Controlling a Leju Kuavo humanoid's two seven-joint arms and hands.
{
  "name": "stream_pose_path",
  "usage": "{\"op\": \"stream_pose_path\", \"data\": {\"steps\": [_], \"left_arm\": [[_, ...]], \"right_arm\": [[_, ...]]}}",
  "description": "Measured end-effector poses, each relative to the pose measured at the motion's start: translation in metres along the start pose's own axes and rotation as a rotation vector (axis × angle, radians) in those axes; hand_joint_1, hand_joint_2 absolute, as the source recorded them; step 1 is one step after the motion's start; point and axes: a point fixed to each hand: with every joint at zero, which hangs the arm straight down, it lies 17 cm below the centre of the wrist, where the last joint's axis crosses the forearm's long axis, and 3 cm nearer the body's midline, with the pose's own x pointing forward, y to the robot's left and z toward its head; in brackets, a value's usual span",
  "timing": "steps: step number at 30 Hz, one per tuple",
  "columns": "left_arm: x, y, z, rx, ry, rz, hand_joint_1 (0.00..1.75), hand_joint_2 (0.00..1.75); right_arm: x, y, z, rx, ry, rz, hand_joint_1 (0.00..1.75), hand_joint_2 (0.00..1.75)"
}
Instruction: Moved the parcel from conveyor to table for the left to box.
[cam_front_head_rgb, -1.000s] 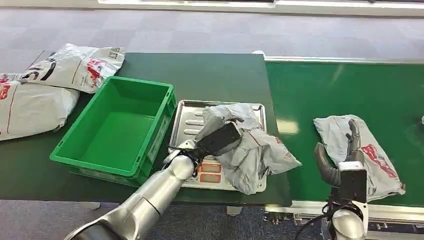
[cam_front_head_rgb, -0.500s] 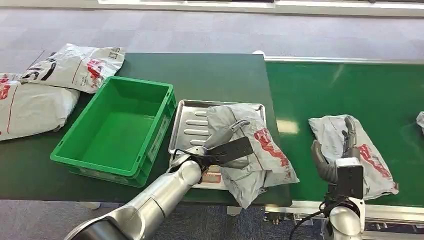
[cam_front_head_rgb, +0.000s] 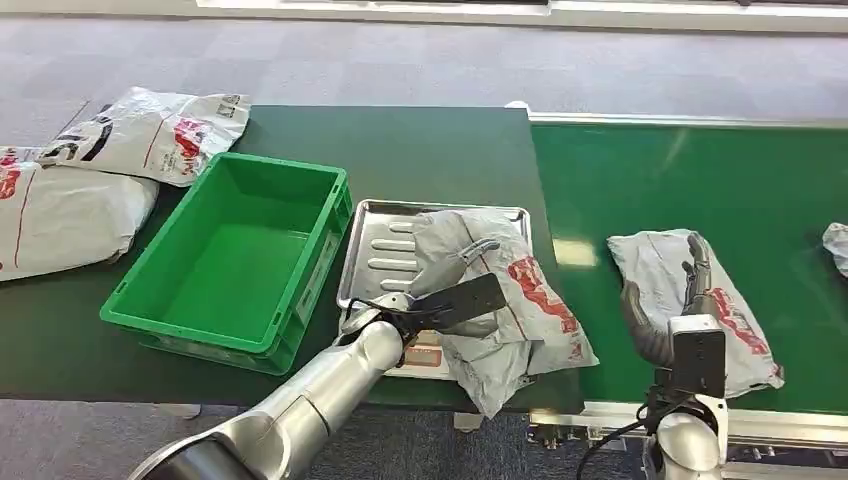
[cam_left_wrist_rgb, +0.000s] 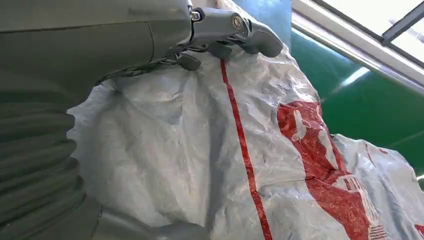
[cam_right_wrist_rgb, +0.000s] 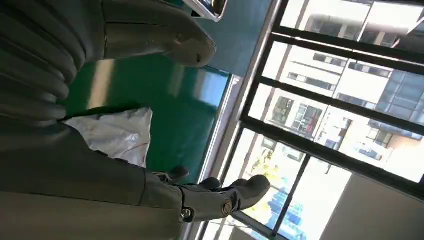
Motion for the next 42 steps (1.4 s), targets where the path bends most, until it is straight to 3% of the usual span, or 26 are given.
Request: {"op": "stream_pose_path", "data": {"steps": [7,8,9,42], "left_arm": [[0.004,0.001,0.0,0.01,-0.019,0.019,0.0,1.75],[0.004,0.001,0.0,0.011,-0.021,0.02,0.75,1.75],[0.004,0.001,0.0,0.011,-0.02,0.019,1.75,1.75],[-0.02,0.018,0.002,0.063,0.056,-0.023,1.75,1.75]], "right_arm": [[-0.001,-0.002,0.0,-0.003,0.005,0.002,0.0,1.75],[-0.002,-0.003,0.0,-0.006,0.008,0.004,0.0,1.75],[-0.003,-0.004,0.0,-0.007,0.009,0.006,0.0,1.75],[-0.002,-0.004,0.004,-0.016,0.016,0.007,0.0,1.75]]}}
